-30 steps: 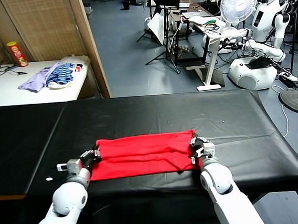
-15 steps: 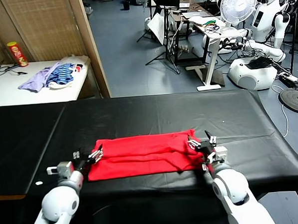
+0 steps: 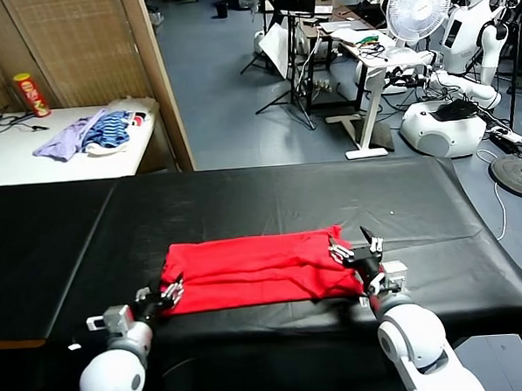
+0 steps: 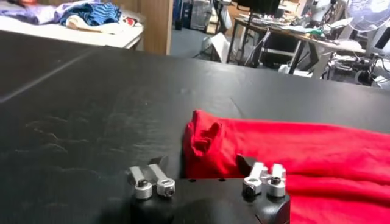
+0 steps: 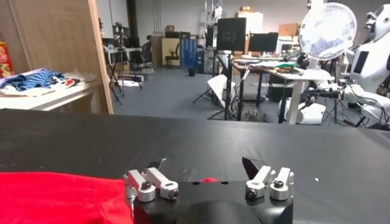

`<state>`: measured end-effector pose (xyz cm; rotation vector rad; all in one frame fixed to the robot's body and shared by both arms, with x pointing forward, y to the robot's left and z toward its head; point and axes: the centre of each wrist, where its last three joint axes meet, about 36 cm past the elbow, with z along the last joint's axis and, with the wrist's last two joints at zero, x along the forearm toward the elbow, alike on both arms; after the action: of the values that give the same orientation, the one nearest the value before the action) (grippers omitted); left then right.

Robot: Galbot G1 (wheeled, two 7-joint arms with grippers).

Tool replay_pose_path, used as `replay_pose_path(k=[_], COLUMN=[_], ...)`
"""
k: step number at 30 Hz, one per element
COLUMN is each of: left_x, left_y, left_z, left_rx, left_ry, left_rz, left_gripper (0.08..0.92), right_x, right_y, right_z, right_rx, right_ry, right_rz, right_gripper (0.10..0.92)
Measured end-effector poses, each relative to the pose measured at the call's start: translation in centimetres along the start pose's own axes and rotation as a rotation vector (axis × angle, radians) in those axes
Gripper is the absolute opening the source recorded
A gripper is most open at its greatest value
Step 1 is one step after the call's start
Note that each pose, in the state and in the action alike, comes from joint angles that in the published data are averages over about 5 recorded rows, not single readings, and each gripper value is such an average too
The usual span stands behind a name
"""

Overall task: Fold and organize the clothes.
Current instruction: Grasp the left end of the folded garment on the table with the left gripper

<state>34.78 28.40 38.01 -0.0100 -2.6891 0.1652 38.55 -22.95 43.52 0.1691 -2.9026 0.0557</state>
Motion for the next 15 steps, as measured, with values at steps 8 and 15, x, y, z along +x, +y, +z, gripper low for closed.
replay_pose_path(k=[8,15], left_x=[-0.1,0.6], left_y=[0.6,6.7], left_z=[-0.2,-2.2], left_rx=[-0.156,-0.491], left_ry=[-0.022,-0.071], left_rz=[-0.083,-0.218], left_gripper=[0.148,0.161], right_x=[0.7,1.9], right_y=[-0.1,0.1], right_z=[-0.5,-1.0], right_rx=[0.009,0.005], right_ry=[0.010,0.008], right_rz=[0.036,0.040], right_gripper=[0.798,0.798])
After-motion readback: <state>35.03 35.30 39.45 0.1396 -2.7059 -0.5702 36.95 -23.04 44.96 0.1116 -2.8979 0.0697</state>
